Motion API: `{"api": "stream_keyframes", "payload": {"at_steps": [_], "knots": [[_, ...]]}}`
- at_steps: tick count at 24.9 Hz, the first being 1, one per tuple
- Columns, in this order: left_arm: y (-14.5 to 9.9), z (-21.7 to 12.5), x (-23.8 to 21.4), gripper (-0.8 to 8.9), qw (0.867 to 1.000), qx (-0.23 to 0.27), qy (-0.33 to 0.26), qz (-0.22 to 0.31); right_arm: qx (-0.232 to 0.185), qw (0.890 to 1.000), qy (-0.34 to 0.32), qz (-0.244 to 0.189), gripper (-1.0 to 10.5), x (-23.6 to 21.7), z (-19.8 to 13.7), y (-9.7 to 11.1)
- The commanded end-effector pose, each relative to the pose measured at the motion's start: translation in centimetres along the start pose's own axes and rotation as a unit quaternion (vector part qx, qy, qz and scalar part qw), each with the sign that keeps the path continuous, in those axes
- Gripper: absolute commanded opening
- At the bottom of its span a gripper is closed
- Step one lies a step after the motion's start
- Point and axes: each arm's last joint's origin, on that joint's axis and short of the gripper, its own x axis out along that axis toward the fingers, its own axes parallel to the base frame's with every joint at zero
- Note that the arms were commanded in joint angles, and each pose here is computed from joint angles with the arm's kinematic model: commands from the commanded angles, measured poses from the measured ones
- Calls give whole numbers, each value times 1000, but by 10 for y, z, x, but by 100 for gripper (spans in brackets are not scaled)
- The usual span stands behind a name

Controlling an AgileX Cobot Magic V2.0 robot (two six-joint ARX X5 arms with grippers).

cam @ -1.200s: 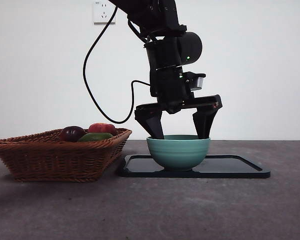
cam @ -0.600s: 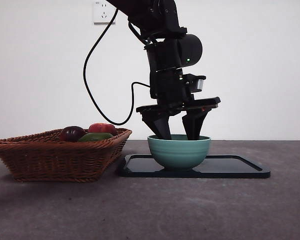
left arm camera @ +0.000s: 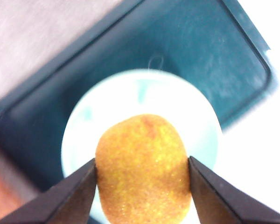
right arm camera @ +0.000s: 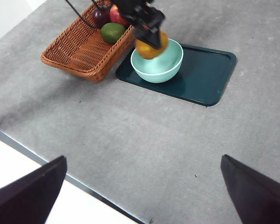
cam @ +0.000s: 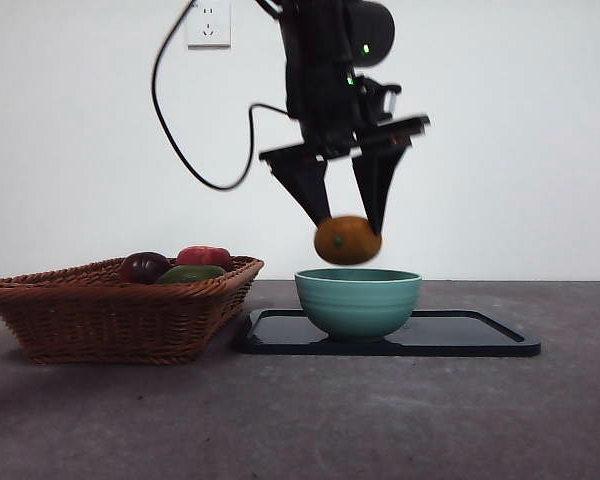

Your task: Pick up the wifruite, put it on the bowl, pick up the plate, put it on desk

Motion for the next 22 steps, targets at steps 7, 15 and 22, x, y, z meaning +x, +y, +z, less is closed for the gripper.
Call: {"api": "stream_keyframes", "payload": {"at_steps": [7, 15, 22], "knots": [[18, -30, -122, 276, 997, -51, -66, 5, 15, 1000, -6, 3, 561, -2, 2, 1], [62, -132, -209, 276, 989, -120, -81, 39, 44, 999, -4, 18, 560, -2, 2, 2], [84, -195, -177, 276, 976, -188, -96, 59, 45, 998, -1, 44, 560, -2, 1, 3]]}}
